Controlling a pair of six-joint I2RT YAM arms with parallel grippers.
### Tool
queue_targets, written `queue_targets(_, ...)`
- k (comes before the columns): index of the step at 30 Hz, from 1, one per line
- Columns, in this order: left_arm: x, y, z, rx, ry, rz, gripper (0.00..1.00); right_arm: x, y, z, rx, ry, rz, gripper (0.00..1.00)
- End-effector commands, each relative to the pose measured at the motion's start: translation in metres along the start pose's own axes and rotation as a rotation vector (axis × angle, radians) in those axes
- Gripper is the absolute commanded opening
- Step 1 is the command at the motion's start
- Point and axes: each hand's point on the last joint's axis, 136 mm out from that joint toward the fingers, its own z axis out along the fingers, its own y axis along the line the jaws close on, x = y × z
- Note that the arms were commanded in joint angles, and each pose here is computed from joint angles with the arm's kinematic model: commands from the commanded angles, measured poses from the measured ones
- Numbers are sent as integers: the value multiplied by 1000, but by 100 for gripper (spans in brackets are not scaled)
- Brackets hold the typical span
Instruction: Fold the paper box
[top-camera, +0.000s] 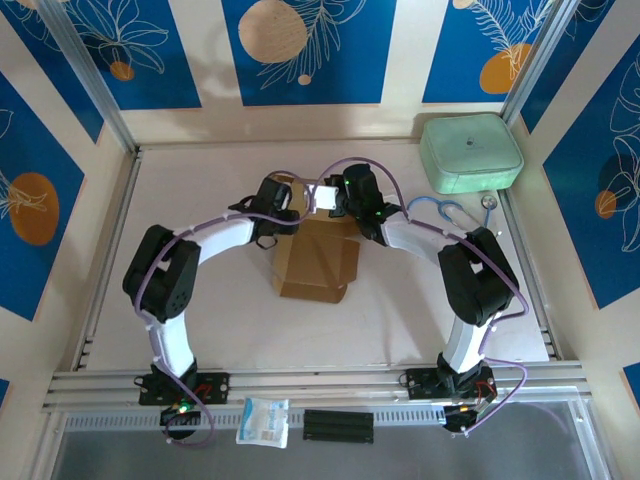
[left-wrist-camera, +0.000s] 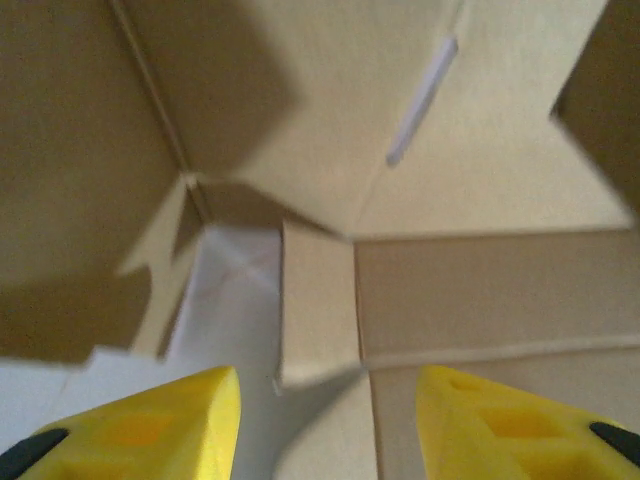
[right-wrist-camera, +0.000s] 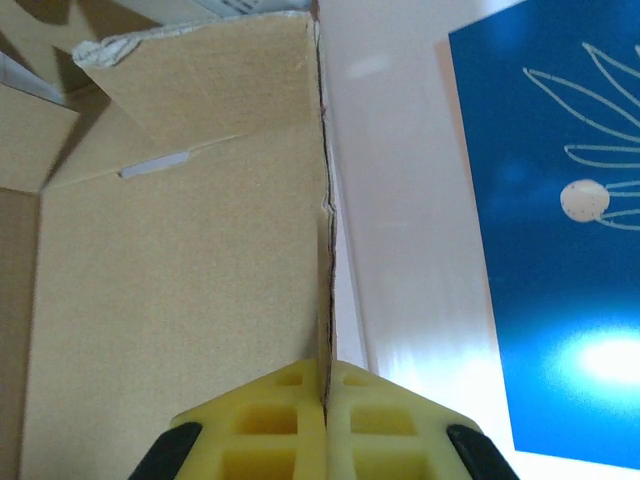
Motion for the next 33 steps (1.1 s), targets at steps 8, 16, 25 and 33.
queue_targets(8, 9, -14, 30, 83, 81, 50, 49, -1, 18, -7, -75, -26, 49, 0)
queue_targets(16, 15, -32, 14, 214, 119, -45, 36, 6, 10, -2, -24, 15, 11, 0)
queue_targets(25, 25, -32, -21, 238, 141, -69, 48, 10, -6, -3, 20, 35, 4, 0)
queue_targets(33, 45, -37, -12, 279, 214, -77, 46, 10, -4, -2, 10, 43, 19, 0)
